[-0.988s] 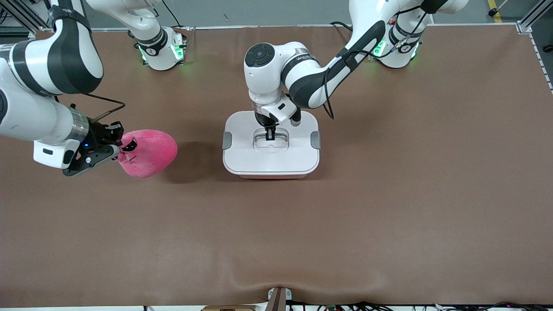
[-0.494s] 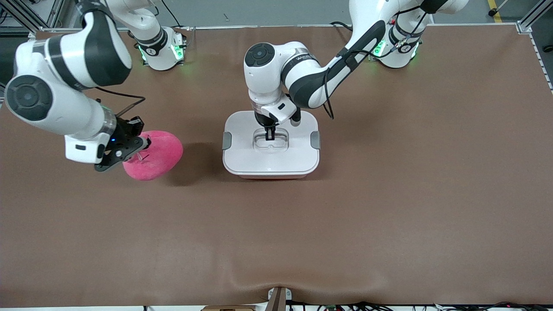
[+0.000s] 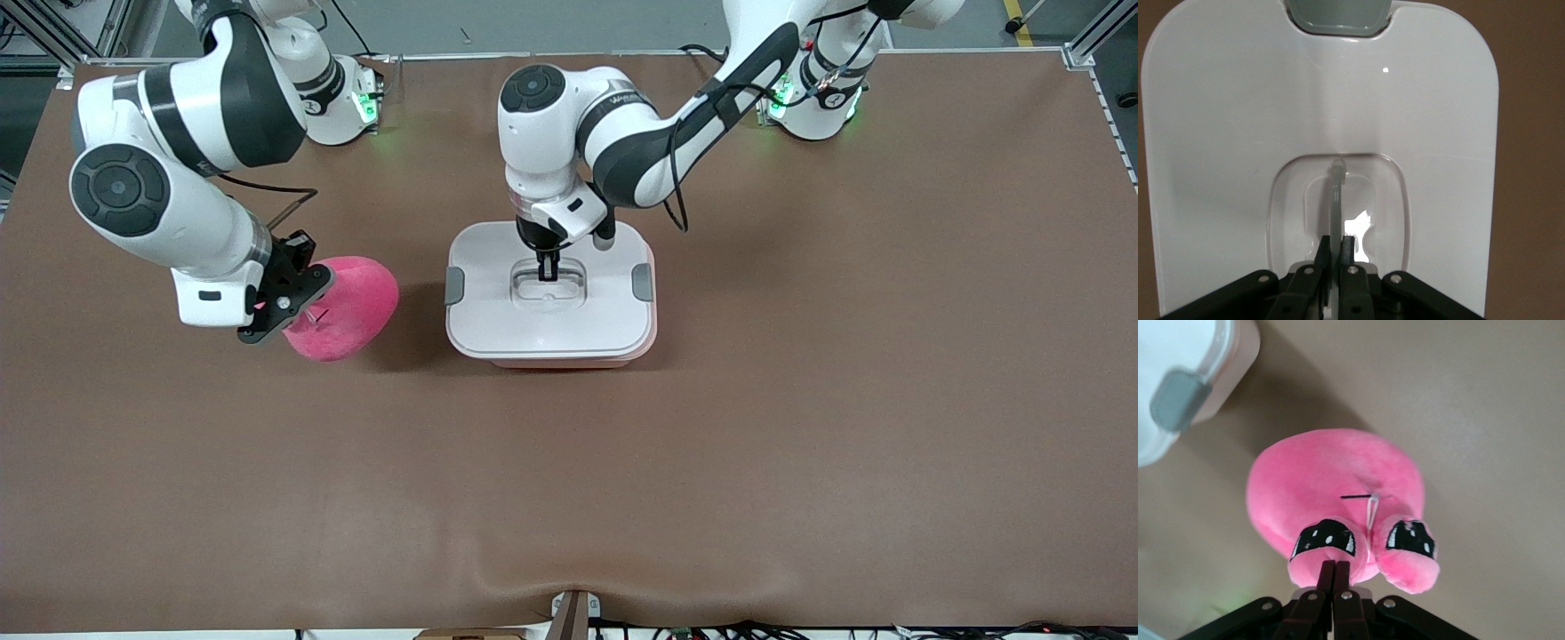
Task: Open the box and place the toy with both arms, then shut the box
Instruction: 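Lift the lid off with the left gripper while the right gripper carries the plush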
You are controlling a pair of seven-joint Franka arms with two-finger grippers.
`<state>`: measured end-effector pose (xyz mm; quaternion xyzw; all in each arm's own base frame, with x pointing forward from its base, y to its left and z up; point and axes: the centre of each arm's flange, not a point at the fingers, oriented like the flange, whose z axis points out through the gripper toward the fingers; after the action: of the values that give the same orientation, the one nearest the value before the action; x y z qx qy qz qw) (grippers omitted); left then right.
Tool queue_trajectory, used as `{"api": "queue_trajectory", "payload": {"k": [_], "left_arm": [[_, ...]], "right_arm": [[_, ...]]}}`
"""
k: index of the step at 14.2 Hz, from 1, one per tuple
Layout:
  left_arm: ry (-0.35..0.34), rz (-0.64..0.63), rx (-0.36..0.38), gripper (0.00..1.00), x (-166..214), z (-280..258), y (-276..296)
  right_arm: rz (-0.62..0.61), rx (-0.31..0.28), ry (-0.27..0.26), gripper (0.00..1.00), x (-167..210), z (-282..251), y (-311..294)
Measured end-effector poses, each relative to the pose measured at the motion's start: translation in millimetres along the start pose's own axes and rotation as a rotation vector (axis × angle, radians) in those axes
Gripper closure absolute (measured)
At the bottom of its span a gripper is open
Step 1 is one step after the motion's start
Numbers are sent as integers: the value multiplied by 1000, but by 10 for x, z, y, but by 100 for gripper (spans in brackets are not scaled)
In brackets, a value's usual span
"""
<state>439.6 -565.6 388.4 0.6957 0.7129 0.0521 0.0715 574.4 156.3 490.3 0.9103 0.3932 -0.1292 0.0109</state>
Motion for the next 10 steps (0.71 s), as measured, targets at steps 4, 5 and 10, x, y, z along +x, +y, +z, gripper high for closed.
{"api": "queue_trajectory", "payload": {"k": [4, 5, 10], "left_arm": [[-6, -5, -32, 93, 61, -274, 73], [3, -5, -39, 93, 109, -355, 111], [42, 16, -22, 93, 714, -839, 602]], "right_arm": [[-88, 36, -58, 98, -51, 34, -74], [-111, 31, -54, 98, -25, 2, -133], [-197, -25, -1, 98, 99, -350, -584]]}}
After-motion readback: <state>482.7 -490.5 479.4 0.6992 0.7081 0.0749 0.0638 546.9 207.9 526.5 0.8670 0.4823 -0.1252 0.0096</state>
